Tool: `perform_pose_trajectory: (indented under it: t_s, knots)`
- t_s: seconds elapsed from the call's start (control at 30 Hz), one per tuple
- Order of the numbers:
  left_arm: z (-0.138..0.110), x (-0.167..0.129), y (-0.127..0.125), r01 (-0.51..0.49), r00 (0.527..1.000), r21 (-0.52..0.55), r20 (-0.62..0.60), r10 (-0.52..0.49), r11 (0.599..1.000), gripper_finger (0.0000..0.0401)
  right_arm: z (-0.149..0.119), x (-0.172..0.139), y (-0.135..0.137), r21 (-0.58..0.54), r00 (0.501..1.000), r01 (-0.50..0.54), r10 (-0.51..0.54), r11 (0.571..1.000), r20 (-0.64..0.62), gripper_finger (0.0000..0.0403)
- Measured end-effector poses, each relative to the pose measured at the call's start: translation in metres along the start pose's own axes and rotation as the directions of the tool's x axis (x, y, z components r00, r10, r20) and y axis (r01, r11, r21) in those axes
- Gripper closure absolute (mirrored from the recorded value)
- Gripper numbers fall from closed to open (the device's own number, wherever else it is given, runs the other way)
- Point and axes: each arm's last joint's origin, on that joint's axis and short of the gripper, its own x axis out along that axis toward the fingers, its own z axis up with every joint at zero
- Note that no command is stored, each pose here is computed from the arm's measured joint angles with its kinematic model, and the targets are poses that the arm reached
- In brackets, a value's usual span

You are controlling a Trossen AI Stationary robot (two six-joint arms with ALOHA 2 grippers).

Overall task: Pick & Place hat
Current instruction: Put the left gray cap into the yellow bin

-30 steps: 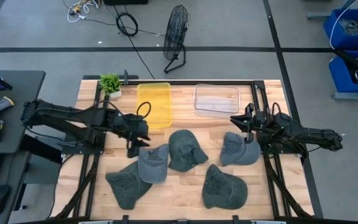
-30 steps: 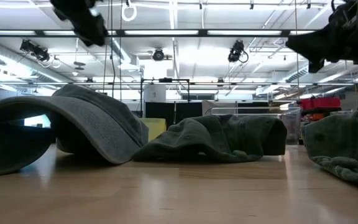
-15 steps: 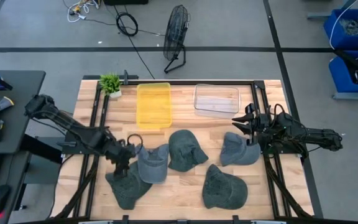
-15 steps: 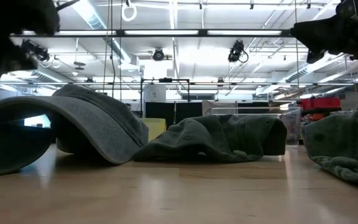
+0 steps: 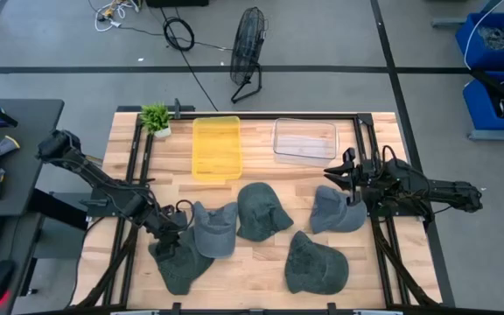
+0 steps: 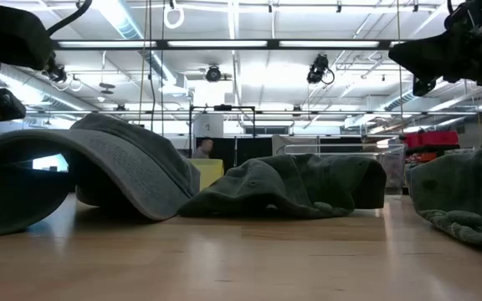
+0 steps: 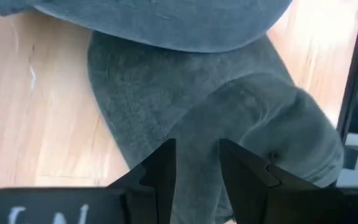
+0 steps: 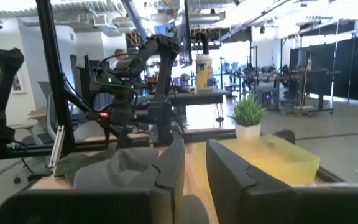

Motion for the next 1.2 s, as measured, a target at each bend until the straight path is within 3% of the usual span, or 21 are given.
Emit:
perform_pose_trajectory:
  t_s: [0.27,0.4,0.5,0.6,0.67,0.8,0.97,1.07,1.2]
  knots:
    - [0.0,0.02,-0.002,-0.002,0.996,0.004,-0.088,0.002,1.0,0.0275,-0.003,0.0,0.0,0.002,0.999,0.003,-0.003,1.0,-0.035,0.0332]
    - [0.002,0.03,-0.002,-0.029,0.996,0.084,-0.084,0.036,0.996,0.0281,-0.004,0.0,0.0,0.003,0.999,0.004,-0.004,1.0,-0.038,0.0332]
    - [0.002,0.033,-0.002,-0.041,0.995,0.141,-0.085,0.054,0.989,0.0318,-0.004,0.0,0.0,0.003,0.999,0.004,-0.004,1.0,-0.038,0.0332]
    - [0.002,0.032,-0.002,-0.04,0.995,0.159,-0.082,0.054,0.986,0.0379,-0.004,0.0,-0.001,0.002,0.999,0.021,-0.021,1.0,-0.036,0.0332]
    - [0.004,0.027,-0.004,-0.028,0.997,0.144,-0.071,0.039,0.989,0.039,-0.004,0.0,-0.001,0.001,0.999,0.041,-0.041,0.999,-0.035,0.0332]
    - [0.018,0.006,-0.022,0.064,0.998,0.161,-0.001,-0.065,0.985,0.0396,-0.004,0.0,-0.002,0.0,0.997,0.064,-0.064,0.998,-0.034,0.0332]
    - [0.042,-0.047,-0.051,0.153,0.975,0.231,0.124,-0.185,0.961,0.0396,-0.003,0.0,-0.002,0.0,0.997,0.063,-0.063,0.998,-0.033,0.0332]
    - [0.05,-0.08,-0.058,0.122,0.972,0.234,0.168,-0.163,0.965,0.0396,-0.004,0.0,-0.002,0.0,0.997,0.064,-0.064,0.998,-0.033,0.0332]
    - [0.056,-0.111,-0.057,0.015,0.984,0.203,0.17,-0.05,0.979,0.0396,-0.004,0.0,-0.002,0.0,0.997,0.064,-0.064,0.998,-0.034,0.0332]
